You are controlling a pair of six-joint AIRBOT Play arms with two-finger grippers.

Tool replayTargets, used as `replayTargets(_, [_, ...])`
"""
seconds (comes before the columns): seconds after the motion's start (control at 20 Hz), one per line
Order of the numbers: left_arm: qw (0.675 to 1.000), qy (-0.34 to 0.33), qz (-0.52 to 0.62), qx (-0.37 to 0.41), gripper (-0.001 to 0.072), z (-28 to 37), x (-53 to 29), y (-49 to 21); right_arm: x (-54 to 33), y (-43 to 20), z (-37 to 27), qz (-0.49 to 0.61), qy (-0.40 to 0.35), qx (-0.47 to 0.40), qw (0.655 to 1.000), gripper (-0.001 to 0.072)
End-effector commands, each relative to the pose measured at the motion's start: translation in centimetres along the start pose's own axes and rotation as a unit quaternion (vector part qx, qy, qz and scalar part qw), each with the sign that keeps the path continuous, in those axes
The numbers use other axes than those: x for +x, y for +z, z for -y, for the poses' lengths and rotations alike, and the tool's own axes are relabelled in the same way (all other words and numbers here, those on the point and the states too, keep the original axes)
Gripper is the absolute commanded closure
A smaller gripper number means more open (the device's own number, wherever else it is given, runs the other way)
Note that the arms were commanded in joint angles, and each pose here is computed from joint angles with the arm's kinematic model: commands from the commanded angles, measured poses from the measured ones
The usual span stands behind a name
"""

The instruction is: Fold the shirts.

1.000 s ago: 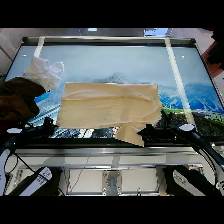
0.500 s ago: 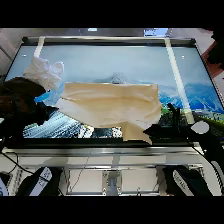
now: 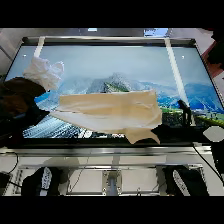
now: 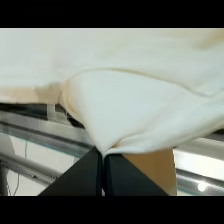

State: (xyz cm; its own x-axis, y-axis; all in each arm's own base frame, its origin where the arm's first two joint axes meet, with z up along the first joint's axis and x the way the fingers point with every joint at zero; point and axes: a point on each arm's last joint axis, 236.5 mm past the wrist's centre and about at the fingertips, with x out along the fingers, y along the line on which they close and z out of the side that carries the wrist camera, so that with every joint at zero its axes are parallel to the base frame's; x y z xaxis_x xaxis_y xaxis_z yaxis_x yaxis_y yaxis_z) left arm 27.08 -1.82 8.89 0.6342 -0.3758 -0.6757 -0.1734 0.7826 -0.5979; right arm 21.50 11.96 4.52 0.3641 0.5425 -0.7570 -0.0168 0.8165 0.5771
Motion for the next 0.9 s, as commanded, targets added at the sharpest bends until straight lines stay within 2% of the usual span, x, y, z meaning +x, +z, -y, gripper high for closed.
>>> replayTargets(0.0, [0.997,0.07,0.024,0.009,0.0695,-2.7,-1.0,1.0,-1.3,5.1,0.0,0.078,-0.023,-0.024,0.996,0.0687])
replayTargets(0.35, [0.997,0.07,0.034,0.012,0.0696,-4.6,2.6,4.1,2.7,13.4,1.7,0.055,-0.035,-0.058,0.996,0.0687])
replayTargets(0.65, [0.995,0.047,0.004,0.082,0.0696,-0.5,11.8,6.5,5.3,20.8,2.9,0.07,-0.047,-0.078,0.993,0.0687])
replayTargets(0.85, [0.991,0.105,0.001,0.08,0.0695,-2.0,17.0,9.1,8.7,22.7,6.2,0.053,-0.073,-0.073,0.993,0.0686])
